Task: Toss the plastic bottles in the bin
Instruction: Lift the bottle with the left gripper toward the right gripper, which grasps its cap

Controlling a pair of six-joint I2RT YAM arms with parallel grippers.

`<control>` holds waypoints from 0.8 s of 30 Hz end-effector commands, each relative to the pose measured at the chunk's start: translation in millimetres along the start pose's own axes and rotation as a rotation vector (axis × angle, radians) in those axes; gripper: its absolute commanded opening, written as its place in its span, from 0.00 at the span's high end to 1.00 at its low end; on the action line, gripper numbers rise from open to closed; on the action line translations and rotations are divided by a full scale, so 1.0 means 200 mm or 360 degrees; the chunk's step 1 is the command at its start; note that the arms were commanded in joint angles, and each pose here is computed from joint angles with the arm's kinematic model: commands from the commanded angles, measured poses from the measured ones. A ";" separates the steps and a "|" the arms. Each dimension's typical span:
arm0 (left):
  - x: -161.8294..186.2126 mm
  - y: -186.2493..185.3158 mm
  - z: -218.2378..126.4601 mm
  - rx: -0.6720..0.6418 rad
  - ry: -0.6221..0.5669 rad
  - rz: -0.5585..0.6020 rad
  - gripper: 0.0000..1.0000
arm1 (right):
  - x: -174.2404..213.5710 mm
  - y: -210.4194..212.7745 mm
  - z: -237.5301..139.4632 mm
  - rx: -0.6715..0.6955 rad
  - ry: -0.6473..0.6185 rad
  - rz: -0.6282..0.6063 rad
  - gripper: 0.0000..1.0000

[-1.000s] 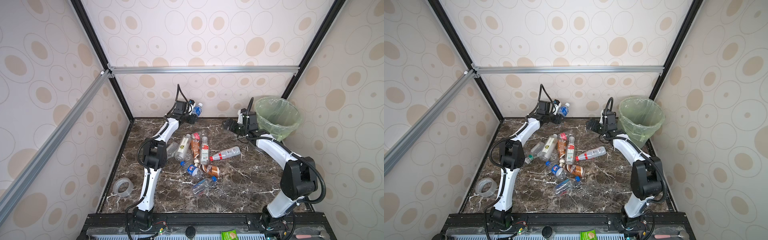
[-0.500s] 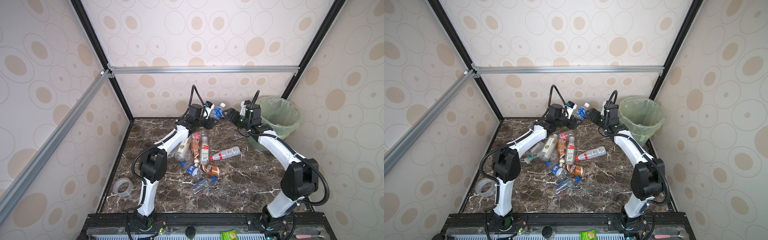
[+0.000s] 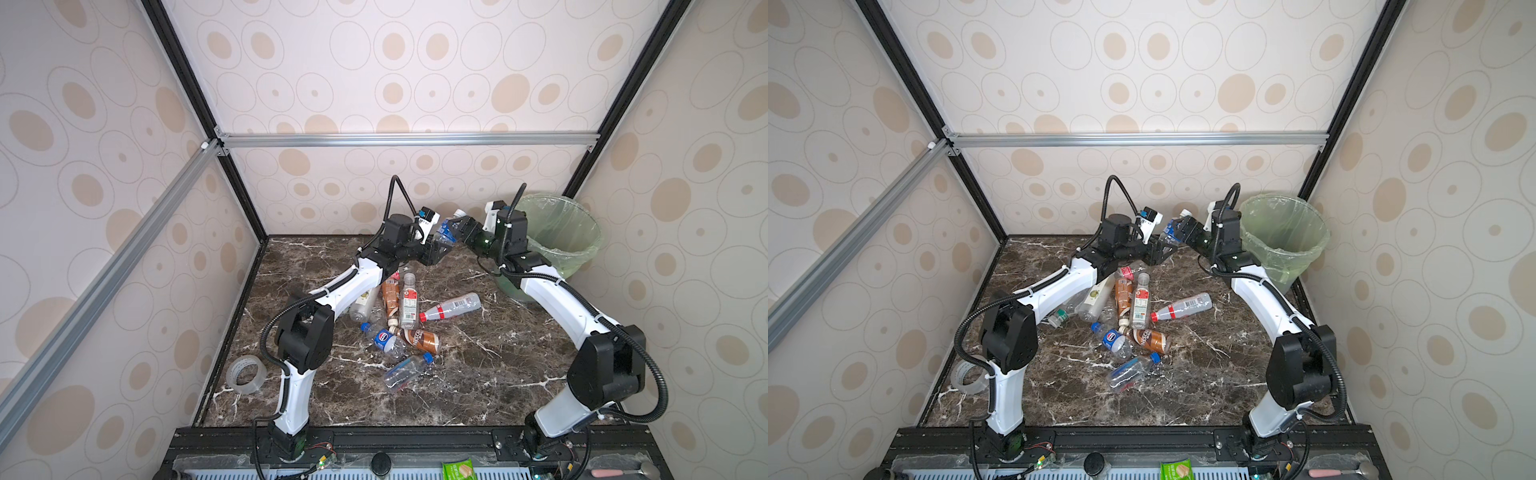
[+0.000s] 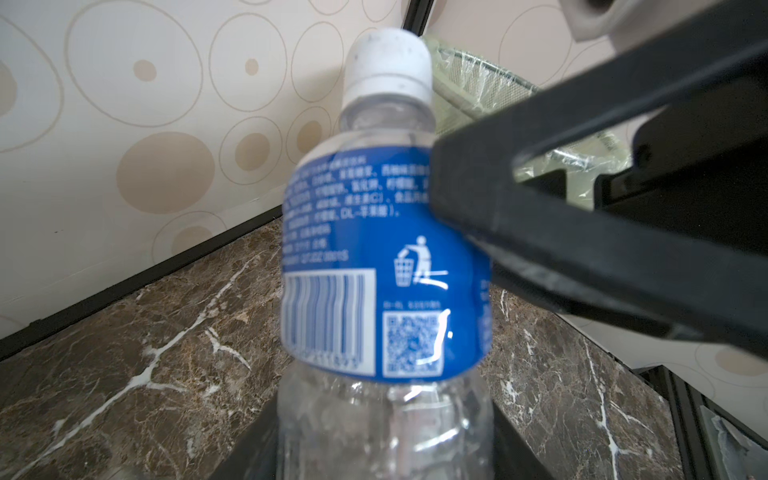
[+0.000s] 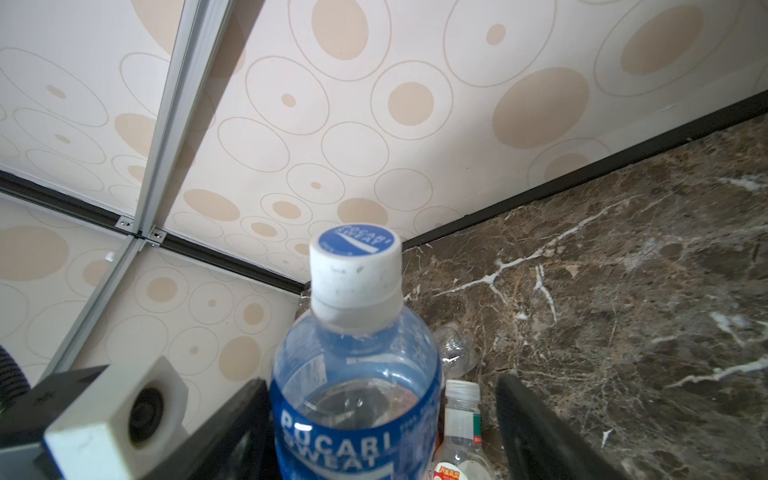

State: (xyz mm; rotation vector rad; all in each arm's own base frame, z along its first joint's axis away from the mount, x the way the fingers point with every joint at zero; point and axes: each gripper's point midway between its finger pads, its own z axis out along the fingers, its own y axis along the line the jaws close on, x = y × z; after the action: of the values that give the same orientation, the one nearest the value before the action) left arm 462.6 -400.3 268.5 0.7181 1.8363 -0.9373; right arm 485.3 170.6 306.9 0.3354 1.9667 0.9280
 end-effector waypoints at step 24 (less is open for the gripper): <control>-0.16 -0.26 -0.07 0.0136 -0.0130 0.0020 0.13 | -0.04 0.09 -0.08 -0.0076 -0.0041 -0.0046 0.49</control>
State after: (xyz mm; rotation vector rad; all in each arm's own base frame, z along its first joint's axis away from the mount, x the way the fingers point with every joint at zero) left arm 442.7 -418.1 276.8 0.7150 1.8154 -1.0174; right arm 483.0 174.0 308.0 0.3277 1.9585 0.9728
